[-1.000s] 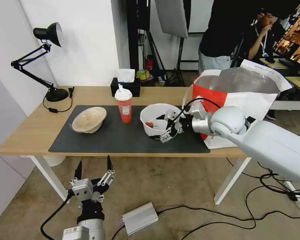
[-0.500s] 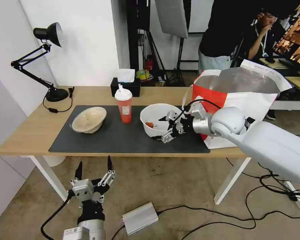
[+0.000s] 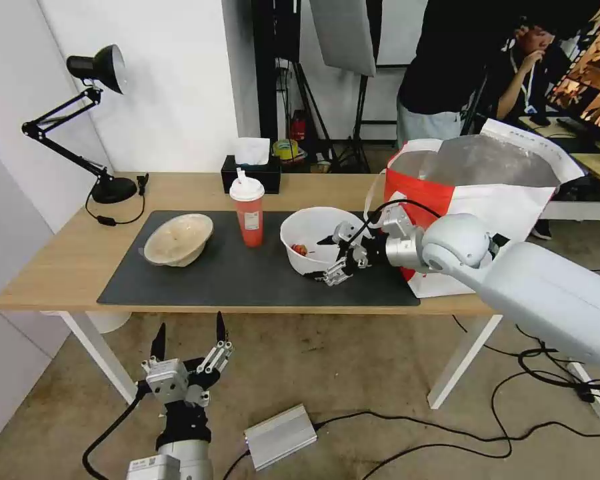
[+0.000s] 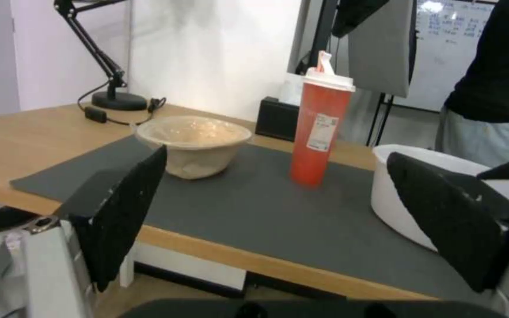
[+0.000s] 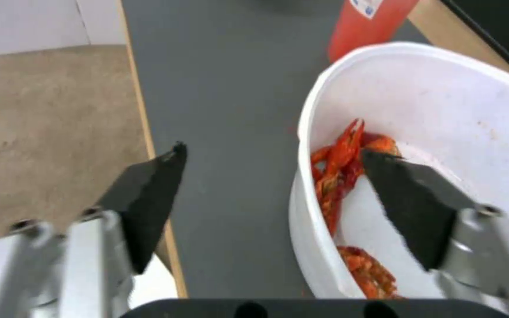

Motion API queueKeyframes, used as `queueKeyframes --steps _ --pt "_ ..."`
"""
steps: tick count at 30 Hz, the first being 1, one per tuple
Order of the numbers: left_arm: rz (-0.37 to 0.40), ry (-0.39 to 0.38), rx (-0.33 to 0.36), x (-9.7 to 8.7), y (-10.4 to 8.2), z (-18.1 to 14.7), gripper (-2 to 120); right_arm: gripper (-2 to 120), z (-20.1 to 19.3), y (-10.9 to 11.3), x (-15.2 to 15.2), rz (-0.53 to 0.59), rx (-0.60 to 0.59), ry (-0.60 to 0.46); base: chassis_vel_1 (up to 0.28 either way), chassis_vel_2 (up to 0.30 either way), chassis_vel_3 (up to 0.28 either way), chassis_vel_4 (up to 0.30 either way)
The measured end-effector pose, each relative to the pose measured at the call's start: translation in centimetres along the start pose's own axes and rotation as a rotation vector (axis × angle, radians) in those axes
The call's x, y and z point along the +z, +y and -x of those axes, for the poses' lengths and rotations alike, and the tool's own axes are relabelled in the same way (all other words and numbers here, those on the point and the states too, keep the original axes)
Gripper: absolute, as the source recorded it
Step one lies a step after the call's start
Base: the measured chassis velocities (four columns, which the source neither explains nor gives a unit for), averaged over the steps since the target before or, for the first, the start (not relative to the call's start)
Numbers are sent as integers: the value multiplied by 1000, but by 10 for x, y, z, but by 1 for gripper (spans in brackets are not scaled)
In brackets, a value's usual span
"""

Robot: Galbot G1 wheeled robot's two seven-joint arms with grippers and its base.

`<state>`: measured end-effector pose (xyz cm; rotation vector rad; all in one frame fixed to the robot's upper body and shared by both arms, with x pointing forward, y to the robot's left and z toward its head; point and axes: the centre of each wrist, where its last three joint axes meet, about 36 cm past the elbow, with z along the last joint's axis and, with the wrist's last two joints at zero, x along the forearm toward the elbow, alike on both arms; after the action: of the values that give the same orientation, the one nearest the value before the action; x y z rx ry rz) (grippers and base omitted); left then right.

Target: Pick up the trash from the table and place it into the takeout bag.

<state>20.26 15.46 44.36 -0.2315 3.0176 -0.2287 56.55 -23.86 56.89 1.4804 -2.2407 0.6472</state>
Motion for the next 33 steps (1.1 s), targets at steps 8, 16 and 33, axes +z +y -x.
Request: queueKeyframes --steps 8,16,33 --pt "-1 0 1 0 -1 -1 100 53 3 0 5 1 -16 16 0 0 0 0" --pt "-2 -1 3 0 -1 -1 100 25 3 1 7 4 -16 21 0 0 0 0" --pt "-7 -8 5 0 -2 0 100 0 2 2 7 2 -14 18 0 0 0 0"
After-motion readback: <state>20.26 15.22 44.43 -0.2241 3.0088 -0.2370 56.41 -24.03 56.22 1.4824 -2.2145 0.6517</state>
